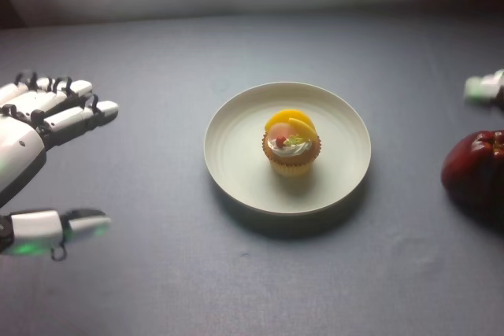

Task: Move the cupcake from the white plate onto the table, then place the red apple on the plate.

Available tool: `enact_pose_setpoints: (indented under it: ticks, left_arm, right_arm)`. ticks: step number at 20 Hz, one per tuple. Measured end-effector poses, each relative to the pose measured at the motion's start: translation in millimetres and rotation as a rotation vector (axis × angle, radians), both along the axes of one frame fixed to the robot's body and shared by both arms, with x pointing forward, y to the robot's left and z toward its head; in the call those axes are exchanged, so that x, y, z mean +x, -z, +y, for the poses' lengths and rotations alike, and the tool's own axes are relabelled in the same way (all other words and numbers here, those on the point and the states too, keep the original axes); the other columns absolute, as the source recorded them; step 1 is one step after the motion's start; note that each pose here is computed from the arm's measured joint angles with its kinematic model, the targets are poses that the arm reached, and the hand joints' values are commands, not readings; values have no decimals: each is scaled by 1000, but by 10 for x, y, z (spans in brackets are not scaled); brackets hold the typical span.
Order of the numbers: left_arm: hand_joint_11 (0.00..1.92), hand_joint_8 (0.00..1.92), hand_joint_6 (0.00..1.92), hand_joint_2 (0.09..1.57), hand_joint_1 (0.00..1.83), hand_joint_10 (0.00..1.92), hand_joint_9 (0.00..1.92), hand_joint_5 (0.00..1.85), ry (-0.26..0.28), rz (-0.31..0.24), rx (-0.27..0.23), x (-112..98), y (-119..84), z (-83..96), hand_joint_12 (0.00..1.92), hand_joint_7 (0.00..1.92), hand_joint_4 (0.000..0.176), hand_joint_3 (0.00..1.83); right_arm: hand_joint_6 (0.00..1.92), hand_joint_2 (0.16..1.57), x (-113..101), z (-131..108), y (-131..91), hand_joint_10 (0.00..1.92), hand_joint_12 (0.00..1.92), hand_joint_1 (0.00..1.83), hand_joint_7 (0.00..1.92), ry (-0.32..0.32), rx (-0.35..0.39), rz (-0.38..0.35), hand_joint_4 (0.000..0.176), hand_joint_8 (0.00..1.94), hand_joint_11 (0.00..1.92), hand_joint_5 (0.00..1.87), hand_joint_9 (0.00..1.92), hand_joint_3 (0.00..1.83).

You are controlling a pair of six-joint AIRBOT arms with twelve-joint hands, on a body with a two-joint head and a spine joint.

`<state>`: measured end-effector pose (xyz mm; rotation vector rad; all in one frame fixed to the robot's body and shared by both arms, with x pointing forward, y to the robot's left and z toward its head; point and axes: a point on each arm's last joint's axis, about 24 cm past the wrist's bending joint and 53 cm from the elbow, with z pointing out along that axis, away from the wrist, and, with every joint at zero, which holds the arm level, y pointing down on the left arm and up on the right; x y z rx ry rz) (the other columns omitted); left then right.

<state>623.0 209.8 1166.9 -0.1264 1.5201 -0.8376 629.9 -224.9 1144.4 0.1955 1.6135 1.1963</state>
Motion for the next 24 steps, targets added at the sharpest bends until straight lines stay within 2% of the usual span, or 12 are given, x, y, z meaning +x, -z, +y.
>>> enact_pose_setpoints:
  ticks: [5, 6, 10, 11, 12, 13, 14, 18, 19, 21, 22, 24]
  left_arm:
    - [0, 3, 4, 952, 693, 4, 145, 300, 25, -27, -20, 154, -83, -143, 424, 162, 90, 0]
    - [0, 2, 0, 963, 647, 2, 145, 263, 36, -41, -30, 257, -133, -226, 397, 166, 123, 1]
    - [57, 4, 2, 888, 769, 6, 158, 248, 205, -60, -5, 548, -277, -1017, 430, 188, 175, 0]
    - [40, 4, 2, 883, 820, 3, 159, 254, 244, -65, 1, 582, -315, -1237, 417, 199, 169, 0]
    - [7, 2, 4, 903, 874, 1, 160, 290, 265, -63, 16, 614, -300, -1363, 459, 212, 107, 1]
    - [1, 1, 1, 905, 888, 4, 193, 303, 271, -50, 28, 658, -257, -1431, 553, 237, 94, 0]
    - [0, 1, 1, 908, 855, 6, 227, 314, 264, -21, 41, 737, -174, -1465, 638, 262, 76, 0]
    - [2, 5, 6, 913, 887, 6, 340, 393, 254, 13, 55, 914, -124, -1577, 876, 343, 86, 1]
    - [0, 4, 2, 917, 898, 7, 373, 408, 262, 18, 52, 921, -108, -1645, 930, 385, 110, 0]
    - [0, 4, 4, 913, 903, 4, 392, 435, 287, 28, 57, 916, -68, -1822, 914, 421, 116, 0]
    - [0, 4, 6, 904, 916, 2, 392, 458, 297, 33, 58, 904, -58, -1886, 884, 433, 87, 0]
    - [0, 2, 2, 898, 885, 5, 380, 465, 315, 18, 61, 896, -110, -1996, 879, 437, 98, 0]
  right_arm:
    - [2, 1126, 0, 8, 14, 2, 685, 747, 327, -2, -1, 2, 25, 2, 26, 474, 292, 3]
    - [2, 1126, 1, 7, 11, 3, 690, 737, 332, -2, -1, 1, 23, 4, 28, 475, 296, 2]
    - [0, 1122, 7, 28, -16, 0, 705, 751, 322, -6, 3, -6, 25, 0, 8, 426, 286, 0]
    - [0, 1120, 7, 27, -29, 0, 651, 772, 297, -6, 7, -10, 38, 0, 1, 392, 253, 0]
    - [0, 1124, 5, 35, -40, 1, 538, 800, 173, -9, 8, -14, 81, 0, 0, 231, 159, 1]
    - [0, 1118, 7, 42, -40, 0, 301, 786, 34, -10, 9, -14, 152, 0, 0, 45, 31, 0]
    - [0, 1107, 19, 60, -57, 0, 157, 819, 6, -12, 15, -20, 171, 0, 0, 8, 5, 0]
    - [0, 1099, 25, 104, -94, 0, 0, 856, 0, -21, 27, -34, 176, 0, 0, 0, 0, 0]
    - [0, 1103, 17, 119, -89, 0, 0, 859, 0, -26, 28, -34, 176, 0, 0, 0, 0, 0]
    - [0, 1102, 5, 140, -71, 0, 0, 879, 0, -34, 22, -32, 176, 0, 0, 0, 0, 0]
    - [0, 1100, 7, 137, -72, 0, 0, 898, 0, -34, 22, -32, 176, 0, 0, 0, 0, 0]
    - [0, 1090, 23, 116, -77, 0, 0, 909, 0, -26, 23, -33, 176, 0, 0, 0, 0, 0]
